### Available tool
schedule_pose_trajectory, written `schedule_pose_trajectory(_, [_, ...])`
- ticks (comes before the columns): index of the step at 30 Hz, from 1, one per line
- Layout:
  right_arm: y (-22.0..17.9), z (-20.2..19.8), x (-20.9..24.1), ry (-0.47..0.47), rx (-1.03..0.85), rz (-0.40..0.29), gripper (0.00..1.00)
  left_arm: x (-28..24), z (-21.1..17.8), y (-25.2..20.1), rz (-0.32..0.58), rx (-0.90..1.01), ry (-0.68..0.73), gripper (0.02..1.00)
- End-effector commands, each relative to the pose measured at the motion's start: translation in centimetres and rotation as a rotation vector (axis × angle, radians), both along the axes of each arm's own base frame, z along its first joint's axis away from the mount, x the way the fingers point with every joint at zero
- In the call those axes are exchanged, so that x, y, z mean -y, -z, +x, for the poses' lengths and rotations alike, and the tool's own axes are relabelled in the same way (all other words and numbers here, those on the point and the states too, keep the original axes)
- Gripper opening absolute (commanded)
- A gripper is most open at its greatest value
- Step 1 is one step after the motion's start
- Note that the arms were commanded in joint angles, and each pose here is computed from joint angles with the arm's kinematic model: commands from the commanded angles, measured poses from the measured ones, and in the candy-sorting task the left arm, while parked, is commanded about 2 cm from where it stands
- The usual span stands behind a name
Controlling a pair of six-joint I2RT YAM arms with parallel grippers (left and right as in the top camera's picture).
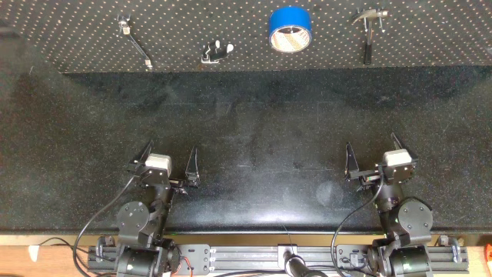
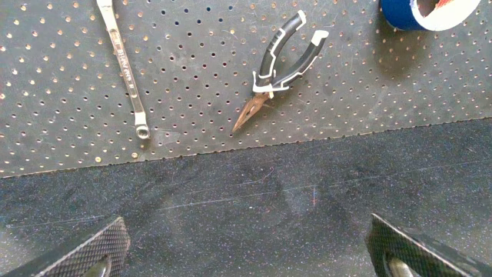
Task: Place Tools Onto Pegboard
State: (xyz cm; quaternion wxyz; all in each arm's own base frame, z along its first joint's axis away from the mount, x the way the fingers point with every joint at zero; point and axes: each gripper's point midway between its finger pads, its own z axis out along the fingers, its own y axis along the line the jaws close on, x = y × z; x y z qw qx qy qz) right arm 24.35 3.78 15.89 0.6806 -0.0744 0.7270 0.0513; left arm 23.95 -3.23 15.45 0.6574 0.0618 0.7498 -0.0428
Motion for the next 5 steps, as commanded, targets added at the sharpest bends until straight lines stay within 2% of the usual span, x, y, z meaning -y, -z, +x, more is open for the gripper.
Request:
schedule_pose_trajectory(1, [0.10, -0.02, 0.11, 0.010, -0.001, 0.014, 0.976, -0.06, 0.00, 0.09, 0.012, 0.003, -0.003, 0.996])
schedule_pose_trajectory(5, [0.10, -0.02, 0.11, 0.010, -0.001, 0.014, 0.974, -0.06, 0.00, 0.09, 0.012, 0.003, -0.003, 0.996])
